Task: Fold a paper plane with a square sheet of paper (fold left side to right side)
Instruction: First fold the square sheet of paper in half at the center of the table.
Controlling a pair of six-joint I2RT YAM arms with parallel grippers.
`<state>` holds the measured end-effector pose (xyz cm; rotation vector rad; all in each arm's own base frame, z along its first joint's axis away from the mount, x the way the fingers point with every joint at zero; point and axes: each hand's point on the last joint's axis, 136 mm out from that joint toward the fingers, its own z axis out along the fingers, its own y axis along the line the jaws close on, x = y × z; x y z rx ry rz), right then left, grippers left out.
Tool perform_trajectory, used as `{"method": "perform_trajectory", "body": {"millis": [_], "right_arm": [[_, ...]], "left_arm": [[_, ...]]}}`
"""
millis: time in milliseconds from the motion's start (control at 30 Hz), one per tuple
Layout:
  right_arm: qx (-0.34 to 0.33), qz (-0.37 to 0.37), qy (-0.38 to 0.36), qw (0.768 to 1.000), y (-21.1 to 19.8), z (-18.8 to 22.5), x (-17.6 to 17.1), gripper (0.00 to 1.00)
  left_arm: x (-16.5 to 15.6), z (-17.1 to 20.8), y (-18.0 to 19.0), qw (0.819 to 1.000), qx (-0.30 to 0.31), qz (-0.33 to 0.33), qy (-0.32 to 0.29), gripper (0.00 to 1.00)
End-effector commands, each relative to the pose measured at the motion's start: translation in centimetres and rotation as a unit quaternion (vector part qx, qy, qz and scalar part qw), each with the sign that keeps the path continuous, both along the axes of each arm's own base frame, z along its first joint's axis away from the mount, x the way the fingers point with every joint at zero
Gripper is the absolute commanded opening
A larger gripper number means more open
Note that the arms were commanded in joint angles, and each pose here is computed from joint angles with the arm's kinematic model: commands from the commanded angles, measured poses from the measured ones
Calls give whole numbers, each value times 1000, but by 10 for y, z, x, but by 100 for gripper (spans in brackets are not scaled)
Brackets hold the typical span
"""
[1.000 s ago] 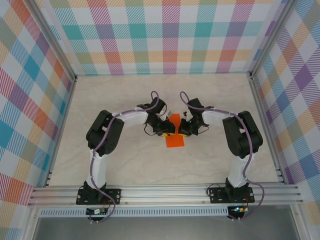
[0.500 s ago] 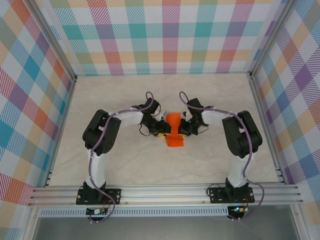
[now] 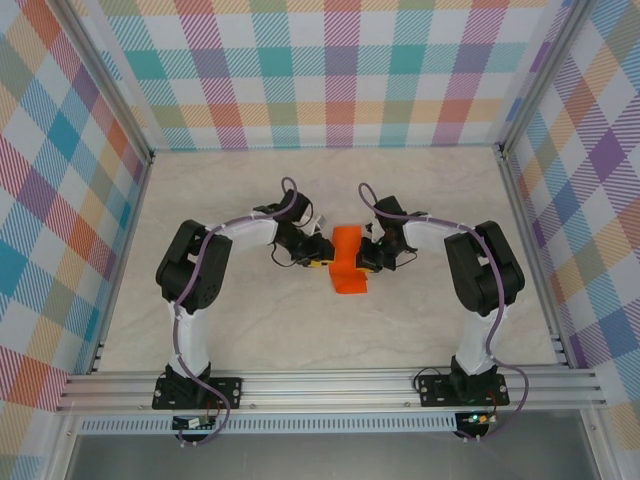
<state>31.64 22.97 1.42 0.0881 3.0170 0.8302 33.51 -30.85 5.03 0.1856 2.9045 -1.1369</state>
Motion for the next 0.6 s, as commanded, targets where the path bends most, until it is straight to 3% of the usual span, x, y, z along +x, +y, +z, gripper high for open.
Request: {"method": "perform_trajectory", "body": {"millis": [0,267,567], "right_arm": [[-54,3,53,997,-18,-30,-23,6],[-56,4,54,997,-19,-30,-24,6],[-61,7,56,997,-20,-31,-25,5]], "left_arm": [[8,22,-24,999,-39,-17,-20,30],[19,-2,-34,999,-30,-27,-5,30],[22,-26,-12,1000,11,-21,3,29]]}}
